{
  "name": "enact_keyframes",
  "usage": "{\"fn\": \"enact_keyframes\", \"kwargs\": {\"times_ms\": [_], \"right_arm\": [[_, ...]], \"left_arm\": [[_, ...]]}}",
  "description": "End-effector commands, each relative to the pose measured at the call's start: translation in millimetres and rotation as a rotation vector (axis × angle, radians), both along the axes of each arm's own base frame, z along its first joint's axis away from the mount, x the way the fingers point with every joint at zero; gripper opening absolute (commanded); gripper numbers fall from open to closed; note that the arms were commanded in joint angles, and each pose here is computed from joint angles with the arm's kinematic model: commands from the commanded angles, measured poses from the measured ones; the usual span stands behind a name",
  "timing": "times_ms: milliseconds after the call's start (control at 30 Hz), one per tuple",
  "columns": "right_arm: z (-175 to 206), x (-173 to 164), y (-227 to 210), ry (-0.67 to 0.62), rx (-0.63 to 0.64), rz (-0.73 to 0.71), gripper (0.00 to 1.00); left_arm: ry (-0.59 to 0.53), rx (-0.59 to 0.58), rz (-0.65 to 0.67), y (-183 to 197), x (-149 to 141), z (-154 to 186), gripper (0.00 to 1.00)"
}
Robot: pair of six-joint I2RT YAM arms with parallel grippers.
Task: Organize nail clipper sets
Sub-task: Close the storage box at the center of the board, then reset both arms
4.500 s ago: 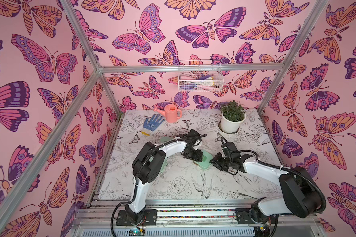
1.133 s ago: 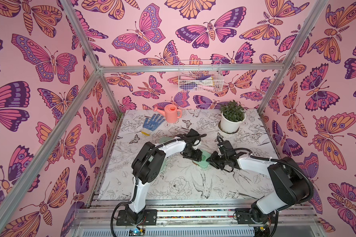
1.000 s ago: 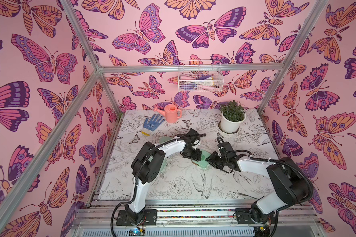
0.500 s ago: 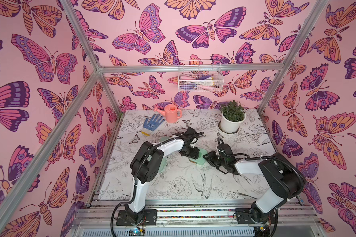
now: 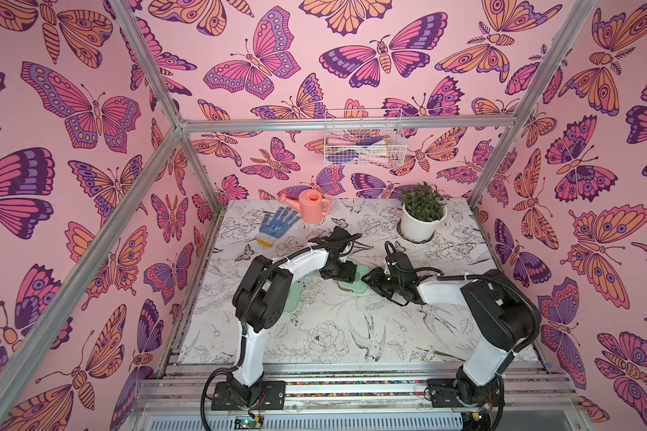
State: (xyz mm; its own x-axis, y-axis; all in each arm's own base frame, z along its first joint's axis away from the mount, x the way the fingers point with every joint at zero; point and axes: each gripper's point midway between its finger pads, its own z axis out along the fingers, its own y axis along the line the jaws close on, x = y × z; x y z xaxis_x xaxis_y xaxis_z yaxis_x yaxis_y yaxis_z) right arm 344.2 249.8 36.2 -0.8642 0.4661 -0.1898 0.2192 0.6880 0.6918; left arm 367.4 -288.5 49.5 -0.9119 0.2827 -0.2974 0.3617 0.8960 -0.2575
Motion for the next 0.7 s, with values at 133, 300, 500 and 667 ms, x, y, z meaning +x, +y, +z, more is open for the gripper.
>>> {"fn": "enact_keyframes", "kwargs": {"times_ms": [133,300,500,667], "right_arm": [[129,7,-44,-0.281,-0.262,0.143,0.60],[220,-9,-137,-0.594,-0.722,0.025,0.66],[197,-17,-210,-0.927,-1.139,-0.187,0.73],[129,-13,-245,-0.802,-0.970,-0.248,0.70]], "left_arm": [[-0.474,-0.012,0.202,53,52,179,0.89],[-0.962,0.116,0.438,162,29,293,0.90],[-1.526,-0.064,0.698,257,-43,266,0.92],[-1.268,0.153,0.629,272,-44,169,0.92]]}}
